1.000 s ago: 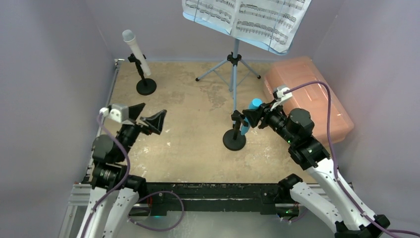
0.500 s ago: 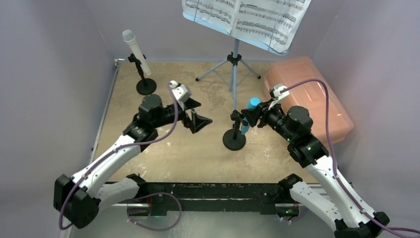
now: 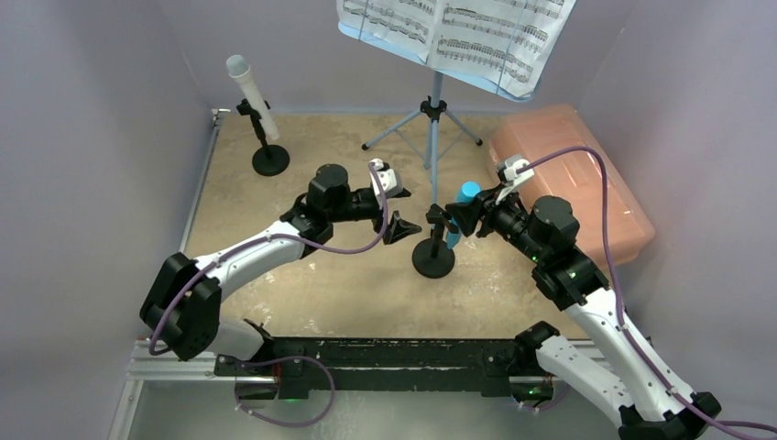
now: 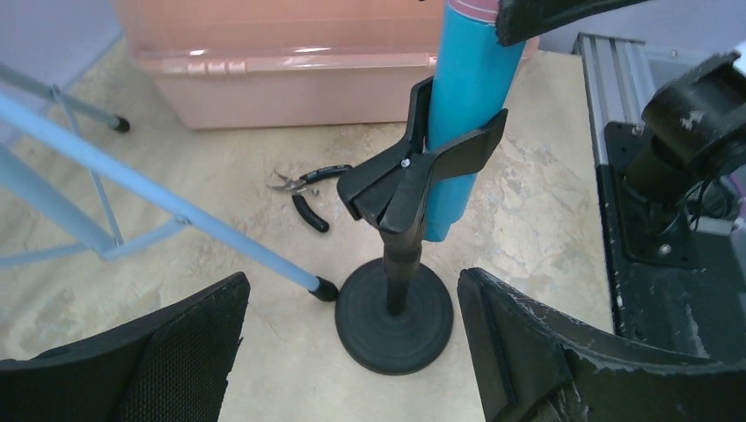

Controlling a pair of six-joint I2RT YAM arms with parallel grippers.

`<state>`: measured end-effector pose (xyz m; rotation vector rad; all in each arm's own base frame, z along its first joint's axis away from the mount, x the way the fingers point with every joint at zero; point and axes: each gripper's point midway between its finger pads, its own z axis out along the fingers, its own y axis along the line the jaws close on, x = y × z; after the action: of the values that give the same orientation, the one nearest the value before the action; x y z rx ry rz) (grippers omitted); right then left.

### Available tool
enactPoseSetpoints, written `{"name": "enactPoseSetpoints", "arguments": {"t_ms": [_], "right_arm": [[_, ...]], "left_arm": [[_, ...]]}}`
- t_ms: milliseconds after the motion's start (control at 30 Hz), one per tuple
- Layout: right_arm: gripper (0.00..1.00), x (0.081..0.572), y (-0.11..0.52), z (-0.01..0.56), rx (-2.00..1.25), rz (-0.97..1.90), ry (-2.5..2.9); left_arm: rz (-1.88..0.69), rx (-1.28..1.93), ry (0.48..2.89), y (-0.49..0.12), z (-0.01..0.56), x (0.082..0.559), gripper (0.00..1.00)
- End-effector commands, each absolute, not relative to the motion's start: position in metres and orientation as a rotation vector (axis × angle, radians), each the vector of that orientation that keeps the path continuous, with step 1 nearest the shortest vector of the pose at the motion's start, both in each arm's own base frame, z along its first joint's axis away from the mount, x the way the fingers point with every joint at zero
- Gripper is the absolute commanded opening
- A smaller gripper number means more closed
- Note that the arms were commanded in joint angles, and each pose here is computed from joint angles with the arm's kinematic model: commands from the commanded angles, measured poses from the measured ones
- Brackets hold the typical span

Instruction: Pack up the instrument practice props

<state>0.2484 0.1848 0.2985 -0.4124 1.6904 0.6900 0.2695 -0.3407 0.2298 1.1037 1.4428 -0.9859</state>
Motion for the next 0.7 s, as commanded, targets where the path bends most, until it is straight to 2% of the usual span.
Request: {"name": "enactPoseSetpoints", "arguments": {"t_ms": [0,433,600,667], "right_arm": [[0.29,0.238,0.193,0.293,-0.475,0.736,1.721],[0.29,0.237,0.197,0.291,-0.501,0.75,1.717],[0.29,0.237,0.198,0.291,-0.508,0.756,1.716],[0.29,0.237,0.198,0.29,-0.507,0.755,1.718]], "left_arm": [[-0.96,1.246,1.155,-0.361,0.266,0.272,0.88],[-1.169,1.369,1.104,-0.388,0.252,0.266,0.84],[-1.198,1.384,1.12,-0.391,0.246,0.265,0.77],[-1.207,1.392,1.127,-0.392,0.244,0.265,0.68]]}}
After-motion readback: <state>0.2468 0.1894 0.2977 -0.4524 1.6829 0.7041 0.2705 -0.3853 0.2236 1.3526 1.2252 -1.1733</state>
